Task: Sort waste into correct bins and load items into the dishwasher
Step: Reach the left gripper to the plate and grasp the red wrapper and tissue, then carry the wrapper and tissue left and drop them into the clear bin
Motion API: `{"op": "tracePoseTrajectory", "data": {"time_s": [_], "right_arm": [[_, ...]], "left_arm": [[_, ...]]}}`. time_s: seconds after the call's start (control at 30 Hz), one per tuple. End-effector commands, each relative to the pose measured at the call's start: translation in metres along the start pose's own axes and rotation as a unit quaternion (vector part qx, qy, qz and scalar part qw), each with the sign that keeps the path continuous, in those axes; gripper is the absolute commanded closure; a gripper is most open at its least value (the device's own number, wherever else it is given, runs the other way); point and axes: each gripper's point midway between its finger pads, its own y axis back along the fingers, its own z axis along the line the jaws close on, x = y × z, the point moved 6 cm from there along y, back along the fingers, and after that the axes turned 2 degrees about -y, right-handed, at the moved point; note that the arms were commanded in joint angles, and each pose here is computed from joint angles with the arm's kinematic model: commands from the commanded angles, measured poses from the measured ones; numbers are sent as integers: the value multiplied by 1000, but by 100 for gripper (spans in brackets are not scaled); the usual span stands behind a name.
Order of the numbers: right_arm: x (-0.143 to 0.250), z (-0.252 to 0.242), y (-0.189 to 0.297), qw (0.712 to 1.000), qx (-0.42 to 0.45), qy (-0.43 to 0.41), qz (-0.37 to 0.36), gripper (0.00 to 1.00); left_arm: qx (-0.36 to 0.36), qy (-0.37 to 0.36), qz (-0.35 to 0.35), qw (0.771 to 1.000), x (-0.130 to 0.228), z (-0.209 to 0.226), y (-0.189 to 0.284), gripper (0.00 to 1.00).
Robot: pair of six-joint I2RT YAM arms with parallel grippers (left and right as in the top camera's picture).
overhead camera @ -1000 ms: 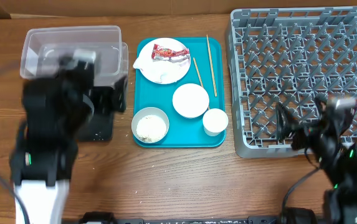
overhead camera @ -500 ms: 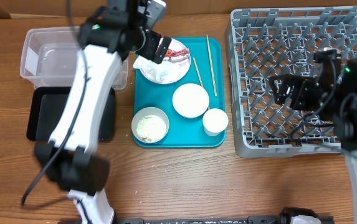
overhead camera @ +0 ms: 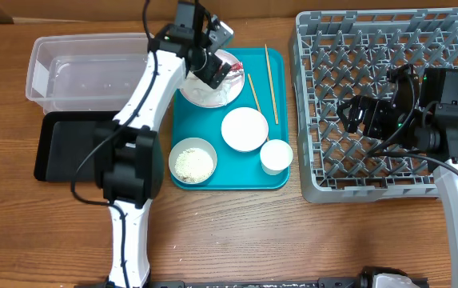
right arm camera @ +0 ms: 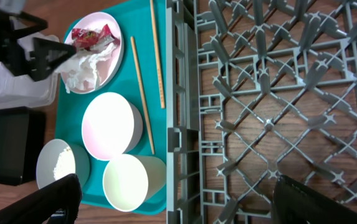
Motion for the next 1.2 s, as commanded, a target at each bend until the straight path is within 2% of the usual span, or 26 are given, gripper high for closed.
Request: {"op": "tracePoseTrajectory", "data": {"time_s": [0.0, 0.37, 0.4, 0.43, 0.47, 0.53, 0.57, 0.67, 0.8, 1.0, 1.17], "right_arm": [[-5, 4, 6, 1000, -7, 3, -11, 0], [-5, 4, 6, 1000, -7, 3, -11, 0], [-5, 4, 6, 1000, -7, 3, -11, 0], [-5, 4, 6, 1000, -7, 3, -11, 0], [-5, 4, 6, 1000, -7, 3, -11, 0], [-5, 4, 6, 1000, -7, 3, -11, 0], [-5, 4, 6, 1000, -7, 3, -11, 0], [-5, 4, 6, 1000, -7, 3, -11, 0], [-5, 4, 6, 1000, -7, 2, -10, 0], [-5, 4, 6, 1000, -7, 3, -11, 0], [-5, 4, 6, 1000, -7, 3, -11, 0]], "left_arm": [[19, -9, 15, 1000, 8, -9, -28, 0], [36, -2, 48, 998, 28, -20, -61, 0], [37, 2, 50, 998, 29, -21, -63, 7], [38, 7, 52, 998, 30, -21, -63, 18], [39, 10, 54, 998, 31, -21, -64, 35], [40, 14, 57, 997, 32, -22, -64, 82], [39, 22, 57, 997, 32, -22, -63, 96], [32, 61, 52, 996, 27, -19, -58, 96], [15, 113, 20, 993, 3, -7, -26, 96], [-14, 156, -47, 986, -43, 18, 62, 96], [-43, 165, -83, 982, -54, 38, 136, 96]]}}
